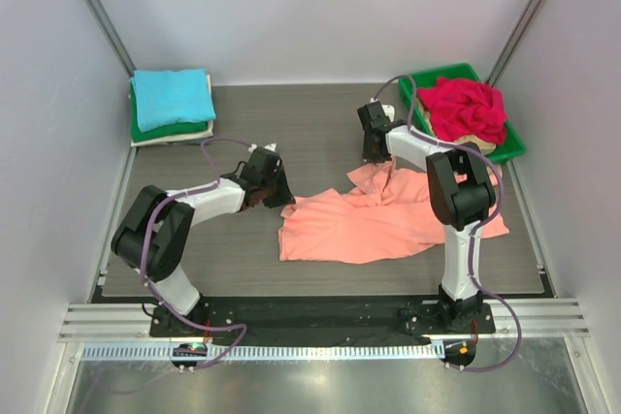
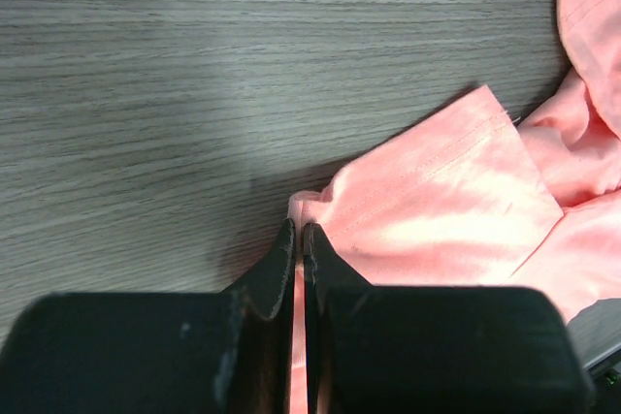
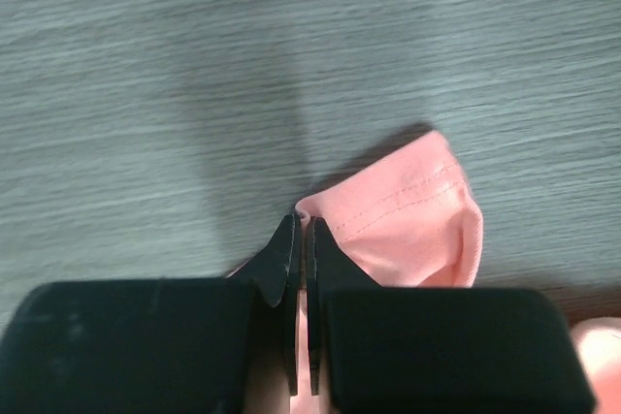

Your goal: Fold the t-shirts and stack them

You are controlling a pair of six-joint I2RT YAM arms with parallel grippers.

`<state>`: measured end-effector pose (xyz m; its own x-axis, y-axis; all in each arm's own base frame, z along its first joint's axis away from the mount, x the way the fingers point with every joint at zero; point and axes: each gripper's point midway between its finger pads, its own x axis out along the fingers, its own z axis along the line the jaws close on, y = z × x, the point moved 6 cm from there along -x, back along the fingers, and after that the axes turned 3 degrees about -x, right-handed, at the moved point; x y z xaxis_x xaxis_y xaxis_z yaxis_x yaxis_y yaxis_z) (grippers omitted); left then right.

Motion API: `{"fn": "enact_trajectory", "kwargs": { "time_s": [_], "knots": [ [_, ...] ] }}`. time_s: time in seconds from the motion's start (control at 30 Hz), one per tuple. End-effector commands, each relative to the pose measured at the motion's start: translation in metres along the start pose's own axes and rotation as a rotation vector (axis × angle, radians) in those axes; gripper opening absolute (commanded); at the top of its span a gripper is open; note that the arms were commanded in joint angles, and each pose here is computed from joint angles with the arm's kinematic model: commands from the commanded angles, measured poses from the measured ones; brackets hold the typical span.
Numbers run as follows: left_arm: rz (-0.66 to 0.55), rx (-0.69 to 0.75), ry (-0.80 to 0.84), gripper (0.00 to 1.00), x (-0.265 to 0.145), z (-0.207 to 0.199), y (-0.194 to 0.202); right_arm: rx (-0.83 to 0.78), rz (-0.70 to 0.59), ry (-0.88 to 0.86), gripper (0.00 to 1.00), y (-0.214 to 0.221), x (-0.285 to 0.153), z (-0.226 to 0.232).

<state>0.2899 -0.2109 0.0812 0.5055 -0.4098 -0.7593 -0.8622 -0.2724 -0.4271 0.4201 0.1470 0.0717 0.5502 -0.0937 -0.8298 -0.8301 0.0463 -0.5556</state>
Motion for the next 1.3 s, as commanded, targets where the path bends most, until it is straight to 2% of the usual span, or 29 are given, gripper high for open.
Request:
{"fn": "enact_trajectory", "kwargs": {
  "time_s": [0.0, 0.07, 0.13, 0.3, 0.33, 0.37, 0.5, 0.7, 0.8, 0.9, 1.03, 1.17, 1.27],
  "knots": [
    [-0.042, -0.006, 0.014, 0.00, 0.000, -0.003, -0.011, 0.003, 0.098, -0.106, 0.01, 0.018, -0.009, 0.013],
    [-0.065, -0.011, 0.031, 0.00, -0.007, -0.007, -0.019, 0.025, 0.030, -0.154, 0.01, -0.006, -0.029, 0.020],
    [-0.094, 0.009, 0.015, 0.00, -0.022, -0.009, -0.027, 0.056, -0.085, -0.196, 0.01, -0.039, -0.068, 0.022],
    [-0.256, 0.082, 0.050, 0.00, -0.100, -0.033, -0.062, 0.126, -0.291, -0.235, 0.01, -0.088, -0.162, 0.007],
    [-0.265, 0.097, 0.055, 0.00, -0.113, -0.035, -0.063, 0.148, -0.359, -0.258, 0.01, -0.098, -0.193, 0.000],
    [-0.340, 0.114, 0.068, 0.00, -0.138, -0.042, -0.073, 0.162, -0.392, -0.266, 0.01, -0.101, -0.209, -0.005],
    [-0.460, 0.142, 0.115, 0.00, -0.194, -0.052, -0.082, 0.209, -0.519, -0.324, 0.01, -0.105, -0.274, -0.025],
    [-0.604, 0.192, 0.219, 0.00, -0.267, -0.063, -0.081, 0.261, -0.736, -0.400, 0.01, -0.098, -0.372, -0.063],
    [-0.680, 0.239, 0.294, 0.00, -0.302, -0.065, -0.073, 0.279, -0.803, -0.400, 0.01, -0.093, -0.403, -0.079],
    [-0.686, 0.220, 0.266, 0.00, -0.318, -0.049, -0.056, 0.261, -0.799, -0.356, 0.01, -0.088, -0.403, -0.086],
    [-0.606, 0.126, 0.240, 0.00, -0.317, -0.021, -0.018, 0.230, -0.713, -0.319, 0.01, -0.072, -0.373, -0.083],
    [-0.653, 0.059, 0.095, 0.00, -0.313, 0.021, 0.004, 0.230, -0.665, -0.294, 0.01, -0.062, -0.351, -0.080],
    [-0.721, 0.053, 0.067, 0.00, -0.336, 0.031, 0.007, 0.243, -0.672, -0.289, 0.01, -0.067, -0.346, -0.078]
  ]
}}
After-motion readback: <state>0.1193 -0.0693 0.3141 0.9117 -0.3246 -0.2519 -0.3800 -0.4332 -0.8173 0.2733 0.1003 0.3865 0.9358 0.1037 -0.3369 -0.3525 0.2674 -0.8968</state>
